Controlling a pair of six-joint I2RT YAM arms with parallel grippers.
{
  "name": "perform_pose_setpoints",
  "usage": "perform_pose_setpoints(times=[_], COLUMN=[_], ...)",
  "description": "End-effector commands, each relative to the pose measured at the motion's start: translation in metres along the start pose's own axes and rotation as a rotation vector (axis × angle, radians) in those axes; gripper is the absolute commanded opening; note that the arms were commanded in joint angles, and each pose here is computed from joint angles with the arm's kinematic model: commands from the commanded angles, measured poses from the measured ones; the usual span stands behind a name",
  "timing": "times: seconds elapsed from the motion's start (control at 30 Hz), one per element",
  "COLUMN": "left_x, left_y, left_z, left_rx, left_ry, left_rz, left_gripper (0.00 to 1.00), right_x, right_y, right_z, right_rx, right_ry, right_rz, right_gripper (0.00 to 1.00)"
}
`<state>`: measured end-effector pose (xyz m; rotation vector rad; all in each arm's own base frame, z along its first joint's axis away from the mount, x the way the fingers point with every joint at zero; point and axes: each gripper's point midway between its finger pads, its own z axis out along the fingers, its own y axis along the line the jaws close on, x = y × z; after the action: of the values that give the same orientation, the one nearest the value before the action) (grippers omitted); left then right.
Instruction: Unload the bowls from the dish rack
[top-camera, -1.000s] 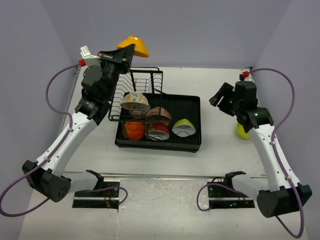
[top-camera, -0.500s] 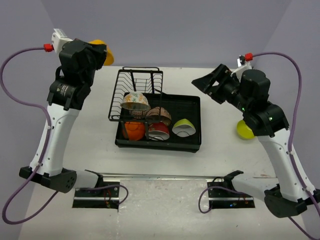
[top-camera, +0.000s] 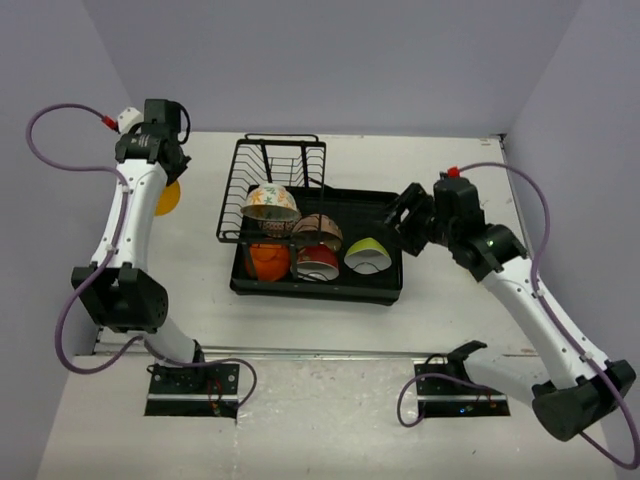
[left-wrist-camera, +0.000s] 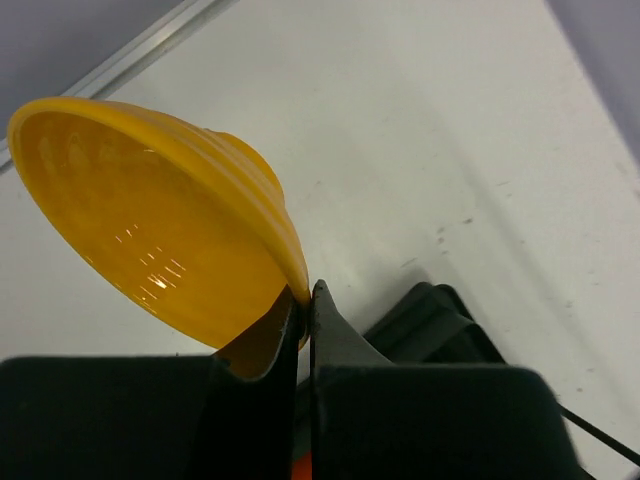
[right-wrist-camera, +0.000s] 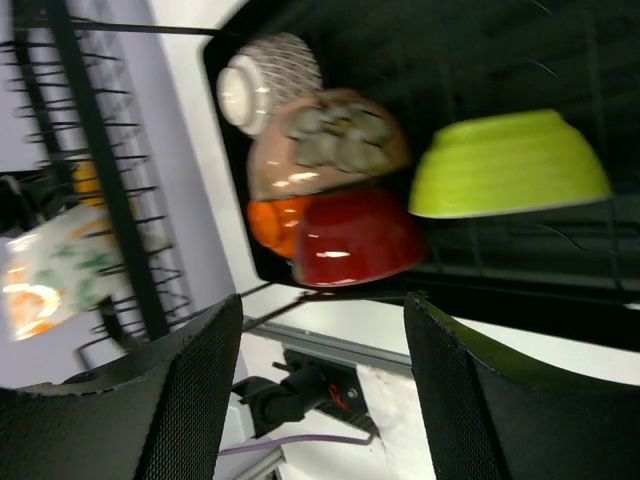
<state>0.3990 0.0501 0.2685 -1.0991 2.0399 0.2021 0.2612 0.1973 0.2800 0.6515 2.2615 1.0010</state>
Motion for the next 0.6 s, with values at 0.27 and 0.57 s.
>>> perform_pose_setpoints(times=[0.27, 0.57], left_x=[0.031, 0.073], left_y=[0.026, 0.035], left_z=[0.082, 0.134], left_rx=[-0.187, -0.285], left_ry=[0.251, 0.412], left_rz=[0.069, 0.167], left_gripper=[0.0, 0.0], right_x=[-0.011, -0.003], right_y=[-0.015, -0.043], right_z=[0.0, 0.016], right_rx=[-0.341, -0.365], right_ry=[-0.253, -0.361], right_rz=[0.294, 0.363], right_gripper=[0.64, 0.64])
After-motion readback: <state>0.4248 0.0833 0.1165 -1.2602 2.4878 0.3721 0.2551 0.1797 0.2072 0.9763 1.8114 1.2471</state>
